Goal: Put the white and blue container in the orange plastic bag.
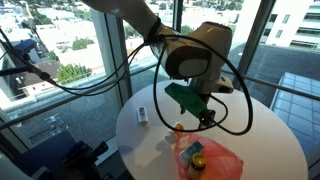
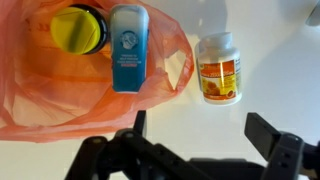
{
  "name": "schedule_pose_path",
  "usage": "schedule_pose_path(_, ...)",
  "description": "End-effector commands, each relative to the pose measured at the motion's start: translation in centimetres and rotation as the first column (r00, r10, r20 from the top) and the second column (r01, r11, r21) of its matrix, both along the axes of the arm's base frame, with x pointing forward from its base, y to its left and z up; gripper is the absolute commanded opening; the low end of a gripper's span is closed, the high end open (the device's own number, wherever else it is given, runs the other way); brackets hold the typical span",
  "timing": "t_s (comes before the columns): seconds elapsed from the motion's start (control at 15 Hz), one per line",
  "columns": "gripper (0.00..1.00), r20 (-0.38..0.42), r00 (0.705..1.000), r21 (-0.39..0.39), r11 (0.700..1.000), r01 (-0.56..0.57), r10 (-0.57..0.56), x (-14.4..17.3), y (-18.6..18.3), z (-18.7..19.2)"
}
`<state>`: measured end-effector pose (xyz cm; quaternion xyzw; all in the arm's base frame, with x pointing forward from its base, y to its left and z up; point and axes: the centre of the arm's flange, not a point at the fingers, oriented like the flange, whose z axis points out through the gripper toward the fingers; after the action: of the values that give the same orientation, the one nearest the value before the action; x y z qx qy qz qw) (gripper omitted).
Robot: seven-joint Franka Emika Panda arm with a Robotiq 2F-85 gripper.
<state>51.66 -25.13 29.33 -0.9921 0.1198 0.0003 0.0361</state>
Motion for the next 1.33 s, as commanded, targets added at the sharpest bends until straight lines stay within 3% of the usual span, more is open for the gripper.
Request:
schedule_pose_path(0.0, 1.00, -0.051, 0.999, 0.017, 1.000, -0.007, 0.008, -1.2, 2.4, 2.3)
schedule_pose_path(0.6, 1.00, -0.154, 0.981, -0.142, 0.985, 0.098, -0.120, -0.7, 8.9, 6.5)
schedule_pose_path(0.8, 1.00, -0.164, 0.976, -0.153, 0.982, 0.115, -0.140, -0.9, 11.6, 8.9)
schedule_pose_path(1.27, 1.00, -0.180, 0.981, -0.139, 0.989, 0.045, -0.070, -2.5, 16.7, 15.4)
